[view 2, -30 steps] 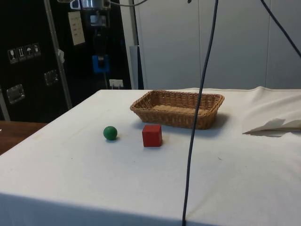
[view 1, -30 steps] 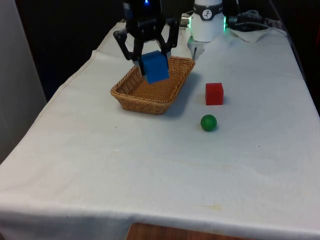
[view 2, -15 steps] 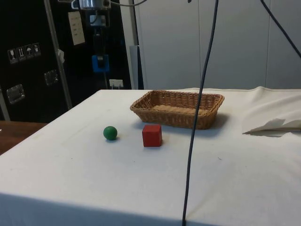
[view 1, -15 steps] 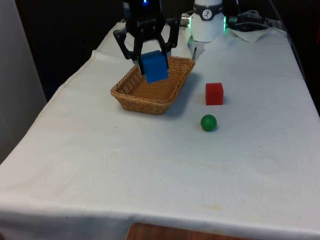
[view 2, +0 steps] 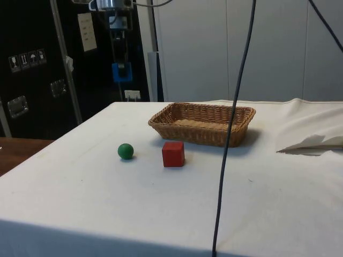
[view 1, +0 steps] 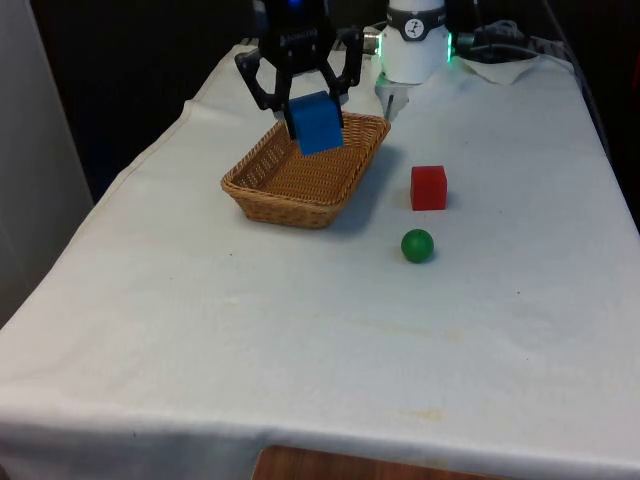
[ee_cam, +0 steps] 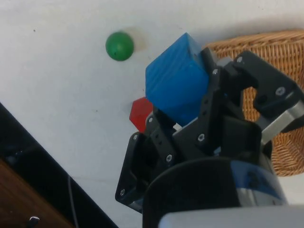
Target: Place all non-red objects into the basket.
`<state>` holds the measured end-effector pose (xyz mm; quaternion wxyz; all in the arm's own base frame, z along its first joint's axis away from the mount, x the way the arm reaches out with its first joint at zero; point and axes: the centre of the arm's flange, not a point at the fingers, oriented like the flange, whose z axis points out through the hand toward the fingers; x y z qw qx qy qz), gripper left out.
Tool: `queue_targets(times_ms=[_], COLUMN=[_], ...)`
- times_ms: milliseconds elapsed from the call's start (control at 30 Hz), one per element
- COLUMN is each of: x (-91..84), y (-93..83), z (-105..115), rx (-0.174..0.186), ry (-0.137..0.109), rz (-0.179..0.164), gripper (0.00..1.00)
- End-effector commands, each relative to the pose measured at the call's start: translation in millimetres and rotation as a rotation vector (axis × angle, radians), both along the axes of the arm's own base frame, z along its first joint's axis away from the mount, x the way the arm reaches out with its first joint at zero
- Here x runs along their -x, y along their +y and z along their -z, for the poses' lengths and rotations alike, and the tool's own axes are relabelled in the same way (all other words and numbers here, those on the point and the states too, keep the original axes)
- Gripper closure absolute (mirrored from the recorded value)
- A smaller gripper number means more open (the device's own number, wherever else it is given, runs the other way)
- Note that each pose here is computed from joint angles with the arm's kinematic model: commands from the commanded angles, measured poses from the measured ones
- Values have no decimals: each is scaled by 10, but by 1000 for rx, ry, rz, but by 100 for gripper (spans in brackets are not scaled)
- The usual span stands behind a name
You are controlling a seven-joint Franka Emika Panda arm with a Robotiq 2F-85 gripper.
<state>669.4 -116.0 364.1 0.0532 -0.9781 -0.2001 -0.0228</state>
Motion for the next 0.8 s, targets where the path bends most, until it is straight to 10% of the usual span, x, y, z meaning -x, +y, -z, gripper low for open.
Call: queue_targets(times_ms=[0, 767], x=[25, 303], y=[5, 41], z=[-5, 24], rx=[4, -25], ry=[-7, 36], rz=[12, 118], gripper=[99, 99])
